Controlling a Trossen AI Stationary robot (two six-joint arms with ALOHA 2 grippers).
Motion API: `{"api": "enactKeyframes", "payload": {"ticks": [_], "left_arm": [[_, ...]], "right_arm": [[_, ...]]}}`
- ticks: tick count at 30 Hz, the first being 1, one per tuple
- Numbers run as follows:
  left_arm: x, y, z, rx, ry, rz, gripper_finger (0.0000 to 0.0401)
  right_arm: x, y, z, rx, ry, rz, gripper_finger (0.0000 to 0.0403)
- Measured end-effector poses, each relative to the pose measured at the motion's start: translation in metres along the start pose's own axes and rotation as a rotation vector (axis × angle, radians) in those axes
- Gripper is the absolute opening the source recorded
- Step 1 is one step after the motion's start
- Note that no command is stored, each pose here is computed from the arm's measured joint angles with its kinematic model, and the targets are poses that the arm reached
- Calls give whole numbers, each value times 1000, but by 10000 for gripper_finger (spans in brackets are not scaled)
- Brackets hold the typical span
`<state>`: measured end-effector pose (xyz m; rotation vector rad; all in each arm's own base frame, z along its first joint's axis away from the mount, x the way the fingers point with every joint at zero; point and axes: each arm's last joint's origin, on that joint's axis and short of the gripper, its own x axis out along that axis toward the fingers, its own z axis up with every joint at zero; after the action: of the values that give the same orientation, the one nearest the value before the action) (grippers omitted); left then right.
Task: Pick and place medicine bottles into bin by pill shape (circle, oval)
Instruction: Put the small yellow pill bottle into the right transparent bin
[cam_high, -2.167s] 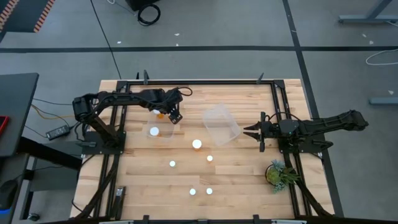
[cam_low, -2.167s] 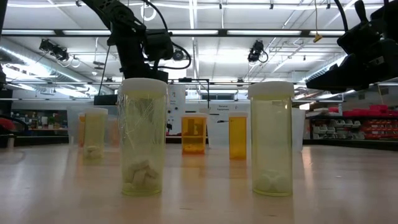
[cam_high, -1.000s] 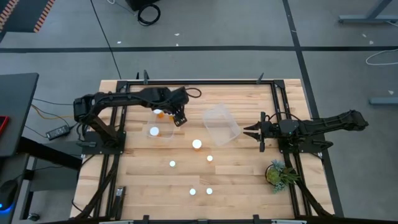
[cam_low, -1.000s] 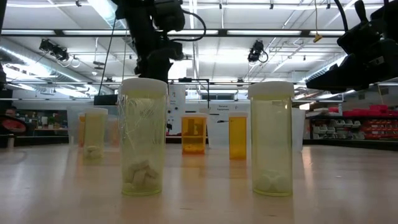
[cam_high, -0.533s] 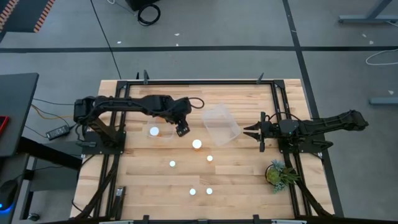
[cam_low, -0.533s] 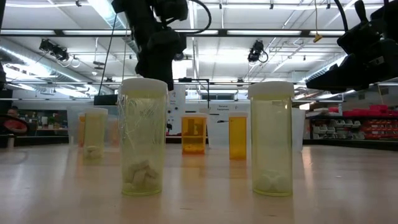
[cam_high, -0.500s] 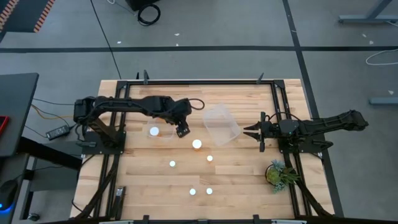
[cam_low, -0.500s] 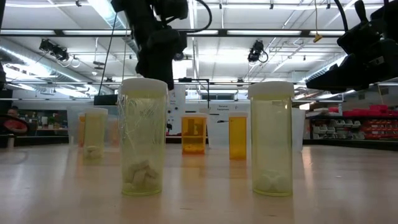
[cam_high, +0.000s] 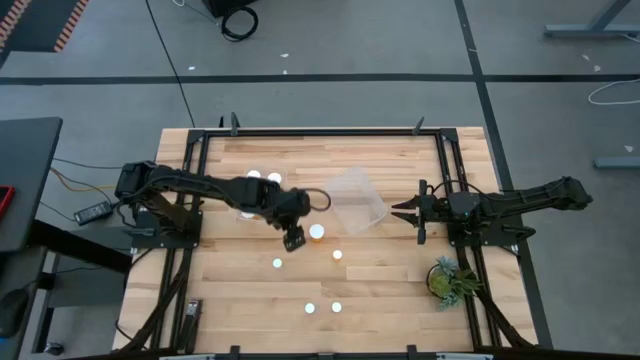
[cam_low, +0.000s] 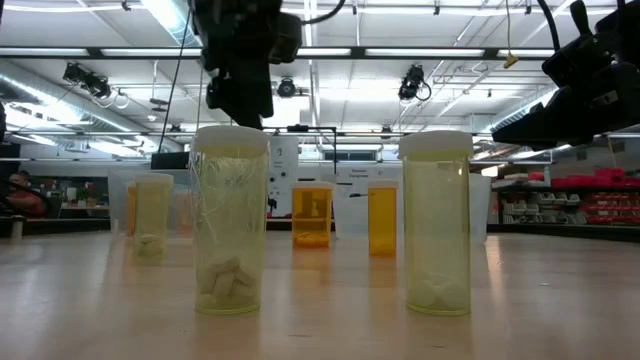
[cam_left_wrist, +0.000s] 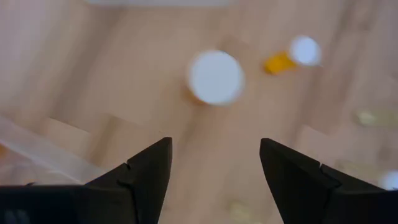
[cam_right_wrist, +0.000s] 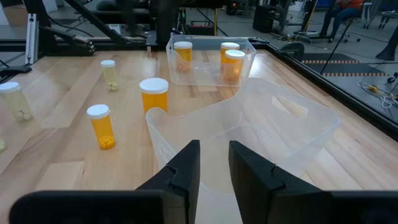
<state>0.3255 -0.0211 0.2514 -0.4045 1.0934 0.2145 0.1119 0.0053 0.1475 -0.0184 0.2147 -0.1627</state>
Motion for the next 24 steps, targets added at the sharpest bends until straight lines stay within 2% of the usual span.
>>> {"api": "enactKeyframes", "payload": {"ticks": [10,17,24], "left_arm": [[-3,-49,-38,-37,89,-35,245],[-9,-62,-76,-121,256,95,244],[-7,-70,-89,-198,255,171,241]], "right_arm": [[0,0,0,0,0,0,92],[0,0,0,0,0,0,92],[0,0,0,0,0,0,92]]}}
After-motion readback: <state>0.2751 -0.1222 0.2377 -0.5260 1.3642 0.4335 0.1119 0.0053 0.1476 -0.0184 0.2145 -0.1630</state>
